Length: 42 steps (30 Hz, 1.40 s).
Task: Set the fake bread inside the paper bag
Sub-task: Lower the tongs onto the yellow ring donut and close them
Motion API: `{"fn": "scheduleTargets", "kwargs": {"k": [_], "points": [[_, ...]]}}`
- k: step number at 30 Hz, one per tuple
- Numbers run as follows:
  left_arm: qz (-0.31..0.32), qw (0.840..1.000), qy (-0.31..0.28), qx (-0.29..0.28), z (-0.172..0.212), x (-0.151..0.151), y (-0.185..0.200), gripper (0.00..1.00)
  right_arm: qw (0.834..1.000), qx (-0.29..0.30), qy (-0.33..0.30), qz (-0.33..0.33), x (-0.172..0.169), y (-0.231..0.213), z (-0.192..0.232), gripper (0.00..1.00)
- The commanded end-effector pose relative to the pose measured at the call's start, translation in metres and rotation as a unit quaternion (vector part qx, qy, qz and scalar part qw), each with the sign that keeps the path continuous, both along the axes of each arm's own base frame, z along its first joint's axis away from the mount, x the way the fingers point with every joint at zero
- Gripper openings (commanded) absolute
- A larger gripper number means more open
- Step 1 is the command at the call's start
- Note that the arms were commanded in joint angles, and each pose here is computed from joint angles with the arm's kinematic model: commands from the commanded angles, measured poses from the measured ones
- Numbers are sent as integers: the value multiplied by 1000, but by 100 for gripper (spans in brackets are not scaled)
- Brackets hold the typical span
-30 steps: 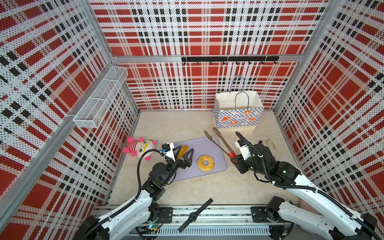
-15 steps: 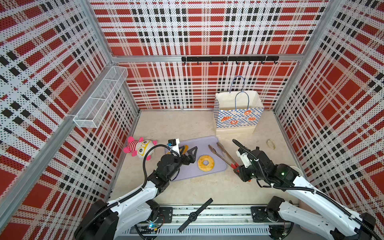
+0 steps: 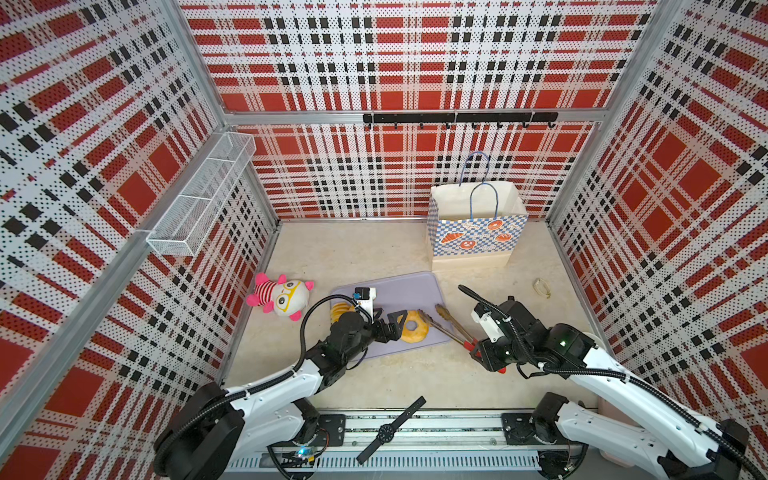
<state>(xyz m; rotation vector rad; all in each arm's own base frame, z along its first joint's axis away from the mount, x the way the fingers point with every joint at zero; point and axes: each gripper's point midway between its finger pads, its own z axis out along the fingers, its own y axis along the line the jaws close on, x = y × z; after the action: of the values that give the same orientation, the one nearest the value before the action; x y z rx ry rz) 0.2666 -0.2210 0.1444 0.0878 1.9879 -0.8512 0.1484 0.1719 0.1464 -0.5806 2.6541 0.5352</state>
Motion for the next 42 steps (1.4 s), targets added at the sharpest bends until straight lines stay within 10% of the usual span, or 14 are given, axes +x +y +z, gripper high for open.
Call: {"fn": "scheduleTargets", "kwargs": {"k": [1, 25, 42], "points": [[7, 1000, -14, 12, 11, 4, 3, 98, 999, 12, -3, 30, -3, 8, 2, 36], [27, 999, -16, 29, 11, 6, 13, 98, 998, -36, 14, 50, 1, 13, -21, 31], [36, 999, -29, 27, 17, 6, 19, 98, 998, -13, -54, -12, 13, -2, 14, 11]]}}
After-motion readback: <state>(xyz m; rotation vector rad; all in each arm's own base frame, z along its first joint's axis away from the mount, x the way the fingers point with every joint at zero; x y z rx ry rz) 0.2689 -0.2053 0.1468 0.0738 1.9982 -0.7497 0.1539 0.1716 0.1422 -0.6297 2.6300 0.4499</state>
